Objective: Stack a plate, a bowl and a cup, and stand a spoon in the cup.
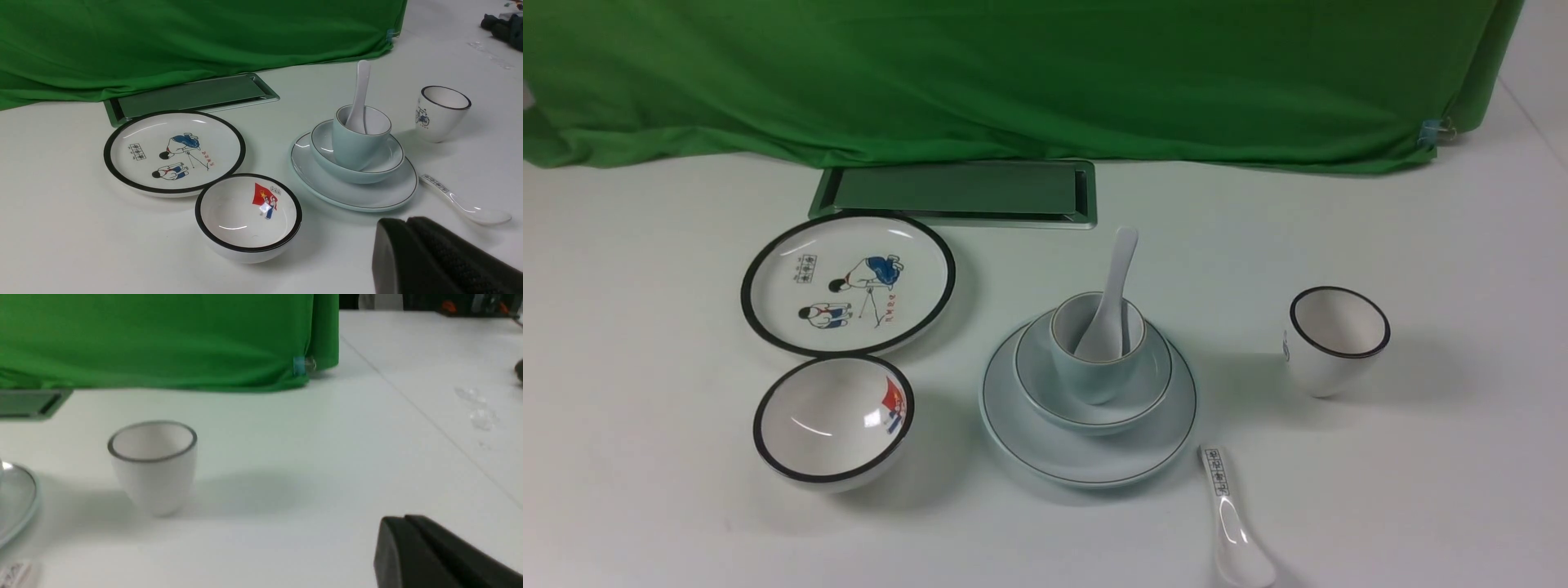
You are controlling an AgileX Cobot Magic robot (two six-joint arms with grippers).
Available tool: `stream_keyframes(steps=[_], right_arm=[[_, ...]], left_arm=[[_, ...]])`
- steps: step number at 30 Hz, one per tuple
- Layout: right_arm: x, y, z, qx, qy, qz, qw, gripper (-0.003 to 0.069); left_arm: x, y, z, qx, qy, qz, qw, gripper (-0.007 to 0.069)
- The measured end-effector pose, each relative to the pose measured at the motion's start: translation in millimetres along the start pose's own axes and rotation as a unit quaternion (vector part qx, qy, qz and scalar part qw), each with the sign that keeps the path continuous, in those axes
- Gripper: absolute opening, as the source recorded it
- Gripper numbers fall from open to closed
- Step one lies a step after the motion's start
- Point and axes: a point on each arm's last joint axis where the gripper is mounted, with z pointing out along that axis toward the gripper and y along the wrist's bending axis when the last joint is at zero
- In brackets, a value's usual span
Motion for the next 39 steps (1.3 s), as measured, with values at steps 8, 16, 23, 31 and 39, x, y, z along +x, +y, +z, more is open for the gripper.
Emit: stream_keyframes(steps=[8, 16, 23, 31, 39], right_arm=[[7.0, -0.9, -0.4, 0.006, 0.038, 0.025, 0.999, 0.001], [7.3, -0.9, -0.4, 0.007, 0.039, 0.037, 0.999, 0.001], [7.4, 1.0, -0.3, -0.01, 0.04, 0.034, 0.999, 0.001], [7.3, 2.7, -0.3, -0.026, 0.04, 0.032, 0.998, 0.001], [7.3, 2.8, -0.4, -0.026, 0.04, 0.032, 0.998, 0.0009]], left_arm=[[0.0, 0.1, 0.0, -0.001, 0.0, 0.001, 1.0, -0.0032], [0.0, 0.2, 0.0, -0.001, 0.0, 0.001, 1.0, -0.0032], [0.0, 0.2, 0.0, -0.001, 0.0, 0.001, 1.0, -0.0032], [-0.1, 0.3, 0.0, -0.002, 0.0, 0.001, 1.0, -0.0032], [-0.1, 0.4, 0.0, -0.002, 0.0, 0.002, 1.0, -0.0032]])
